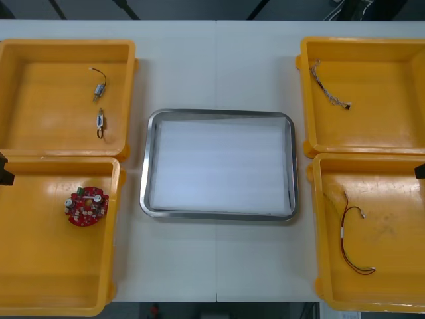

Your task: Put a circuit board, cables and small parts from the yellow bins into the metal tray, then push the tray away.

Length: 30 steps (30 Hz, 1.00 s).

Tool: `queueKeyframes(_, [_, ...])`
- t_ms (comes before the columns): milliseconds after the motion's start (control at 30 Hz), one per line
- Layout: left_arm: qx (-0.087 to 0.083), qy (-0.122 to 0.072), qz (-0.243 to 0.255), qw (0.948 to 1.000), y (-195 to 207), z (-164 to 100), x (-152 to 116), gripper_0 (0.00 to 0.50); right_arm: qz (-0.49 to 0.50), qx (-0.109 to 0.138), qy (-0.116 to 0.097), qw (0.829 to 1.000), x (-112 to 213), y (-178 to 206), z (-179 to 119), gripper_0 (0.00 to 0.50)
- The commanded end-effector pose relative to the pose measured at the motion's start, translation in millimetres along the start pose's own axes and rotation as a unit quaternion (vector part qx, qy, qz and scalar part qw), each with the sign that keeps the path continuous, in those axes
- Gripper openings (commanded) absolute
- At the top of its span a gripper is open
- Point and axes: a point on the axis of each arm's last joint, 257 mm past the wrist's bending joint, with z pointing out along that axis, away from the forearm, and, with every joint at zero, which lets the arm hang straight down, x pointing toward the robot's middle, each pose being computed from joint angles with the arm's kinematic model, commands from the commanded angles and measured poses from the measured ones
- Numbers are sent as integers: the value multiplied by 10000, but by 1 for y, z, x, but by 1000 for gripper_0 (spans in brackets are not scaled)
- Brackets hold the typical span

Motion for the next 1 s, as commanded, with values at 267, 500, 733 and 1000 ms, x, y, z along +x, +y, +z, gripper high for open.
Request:
queueKeyframes(267, [-127,-74,261,9996,7,-7,-1,500,-236,-5,-36,9997,3,5,1,500])
queueKeyframes(500, [-127,-74,261,9996,7,-7,-1,500,-236,-5,-36,9997,3,5,1,500])
queueKeyframes(733, [-127,-74,261,9996,7,-7,-1,500,-236,-5,-36,9997,3,5,1,500])
queueKeyframes(1000, [-127,-74,261,9996,7,-7,-1,500,-236,-5,-36,9997,3,5,1,500])
